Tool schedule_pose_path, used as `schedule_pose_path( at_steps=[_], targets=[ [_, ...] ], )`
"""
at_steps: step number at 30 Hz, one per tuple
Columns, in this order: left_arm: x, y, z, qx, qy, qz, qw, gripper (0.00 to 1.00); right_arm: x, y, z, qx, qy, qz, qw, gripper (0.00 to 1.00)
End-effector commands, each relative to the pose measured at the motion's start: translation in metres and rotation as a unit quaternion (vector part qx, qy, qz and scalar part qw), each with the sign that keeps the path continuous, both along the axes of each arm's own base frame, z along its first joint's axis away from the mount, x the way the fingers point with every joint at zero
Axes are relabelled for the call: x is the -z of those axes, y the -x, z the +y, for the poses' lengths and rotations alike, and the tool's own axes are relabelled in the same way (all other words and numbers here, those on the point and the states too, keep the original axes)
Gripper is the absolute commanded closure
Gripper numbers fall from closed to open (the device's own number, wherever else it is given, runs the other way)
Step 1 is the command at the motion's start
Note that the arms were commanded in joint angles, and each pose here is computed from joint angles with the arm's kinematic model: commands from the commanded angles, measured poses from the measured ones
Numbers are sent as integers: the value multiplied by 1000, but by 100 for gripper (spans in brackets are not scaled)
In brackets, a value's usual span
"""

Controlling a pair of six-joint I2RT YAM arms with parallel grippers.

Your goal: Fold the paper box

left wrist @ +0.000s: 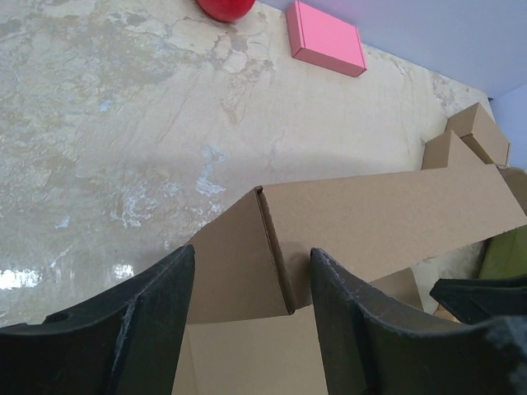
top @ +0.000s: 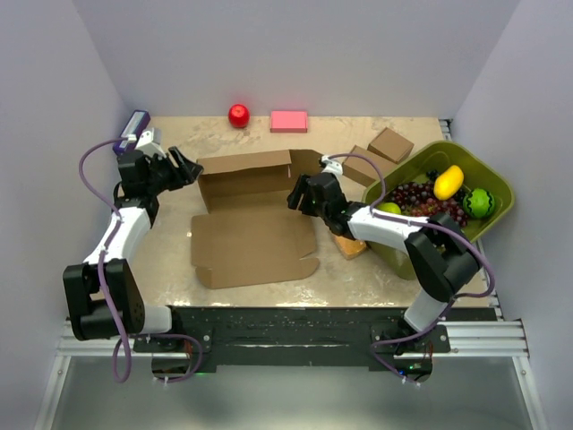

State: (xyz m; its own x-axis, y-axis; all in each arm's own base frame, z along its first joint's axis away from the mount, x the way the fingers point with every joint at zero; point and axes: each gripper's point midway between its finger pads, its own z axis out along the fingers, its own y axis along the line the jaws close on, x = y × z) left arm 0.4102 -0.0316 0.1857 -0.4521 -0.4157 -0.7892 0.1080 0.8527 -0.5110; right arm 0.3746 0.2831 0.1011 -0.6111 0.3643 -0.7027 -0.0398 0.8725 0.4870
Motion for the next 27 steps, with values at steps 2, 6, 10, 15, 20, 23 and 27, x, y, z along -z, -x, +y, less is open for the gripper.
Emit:
schedule_pose_path(
  at_steps=[2, 6, 10, 15, 20, 23, 27],
  targets=[
    [-22, -9, -1, 7, 6, -33, 999, 39, -13, -30, -14, 26, 6, -29, 999, 36],
    [-19, -10, -1, 7, 6, -29, 1000, 44, -11, -39, -22, 39, 32, -34, 998, 47],
    [-17, -10, -1, 8, 6, -27, 1000, 46, -7, -46, -28, 56, 47, -37, 997, 59],
    [-16, -10, -1, 9, 5, -27, 1000, 47, 6, -57, -28, 71, 63, -34, 995, 75],
    [-18, -10, 0, 8, 1, -28, 1000, 47, 12, -64, -28, 82, 72, -34, 994, 81],
    [-17, -10, 0, 9, 2, -26, 1000, 47, 14, -68, -24, 74, 68, -37, 994, 82],
    [-15, -10, 0, 10, 2, -25, 1000, 47, 13, -69, -8, 42, 43, -47, 997, 82]
  ],
)
